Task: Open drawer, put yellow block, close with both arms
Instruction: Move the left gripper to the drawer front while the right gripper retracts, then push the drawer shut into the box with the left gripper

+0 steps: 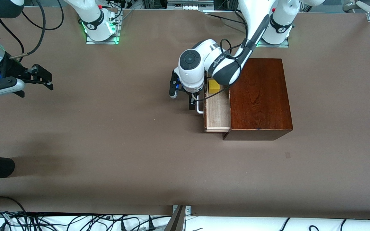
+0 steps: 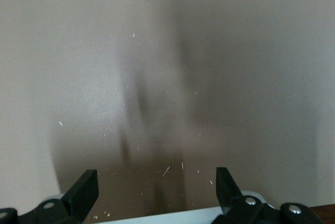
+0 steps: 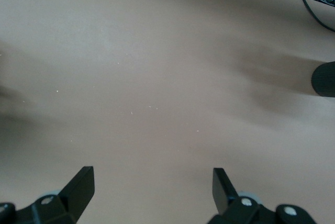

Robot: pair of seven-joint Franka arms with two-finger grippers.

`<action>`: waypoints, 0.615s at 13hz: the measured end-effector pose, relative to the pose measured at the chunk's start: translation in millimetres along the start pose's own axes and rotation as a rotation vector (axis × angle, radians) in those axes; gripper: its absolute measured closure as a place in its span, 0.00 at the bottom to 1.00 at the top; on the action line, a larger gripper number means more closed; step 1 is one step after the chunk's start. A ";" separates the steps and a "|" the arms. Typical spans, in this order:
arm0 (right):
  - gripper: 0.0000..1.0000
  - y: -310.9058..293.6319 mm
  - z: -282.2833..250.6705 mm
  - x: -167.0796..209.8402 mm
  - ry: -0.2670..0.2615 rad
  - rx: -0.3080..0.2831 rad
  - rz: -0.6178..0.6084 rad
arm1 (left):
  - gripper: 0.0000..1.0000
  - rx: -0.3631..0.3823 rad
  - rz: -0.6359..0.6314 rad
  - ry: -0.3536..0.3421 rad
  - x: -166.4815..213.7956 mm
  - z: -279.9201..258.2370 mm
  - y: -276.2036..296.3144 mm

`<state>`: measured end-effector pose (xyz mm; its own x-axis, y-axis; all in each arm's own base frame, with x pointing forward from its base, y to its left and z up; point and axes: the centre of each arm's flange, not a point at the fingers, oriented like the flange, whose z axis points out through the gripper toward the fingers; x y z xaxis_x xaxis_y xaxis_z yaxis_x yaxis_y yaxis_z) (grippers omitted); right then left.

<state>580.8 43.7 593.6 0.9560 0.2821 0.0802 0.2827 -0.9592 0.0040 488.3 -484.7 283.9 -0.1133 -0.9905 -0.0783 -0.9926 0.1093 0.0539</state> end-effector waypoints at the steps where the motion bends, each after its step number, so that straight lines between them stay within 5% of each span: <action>1: 0.00 2.2 0.1 -0.5 -0.001 -0.001 0.004 | 0.00 -0.004 0.003 -0.010 -0.1 -1.3 0.3; 5: 0.00 -4.1 0.3 -0.6 -0.013 0.003 0.005 | 0.00 -0.090 0.058 -0.111 -42.4 4.9 -14.3; 8: 0.00 -6.9 0.0 -2.5 -0.034 0.007 0.027 | 0.00 -0.120 0.050 -0.114 -82.7 7.3 -37.1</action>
<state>576.5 49.6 593.4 0.9653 0.2570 0.0467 0.2575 -0.9663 -0.0051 534.1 -406.2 281.1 -0.1733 -0.9675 -0.1842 -0.9738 0.1404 0.1787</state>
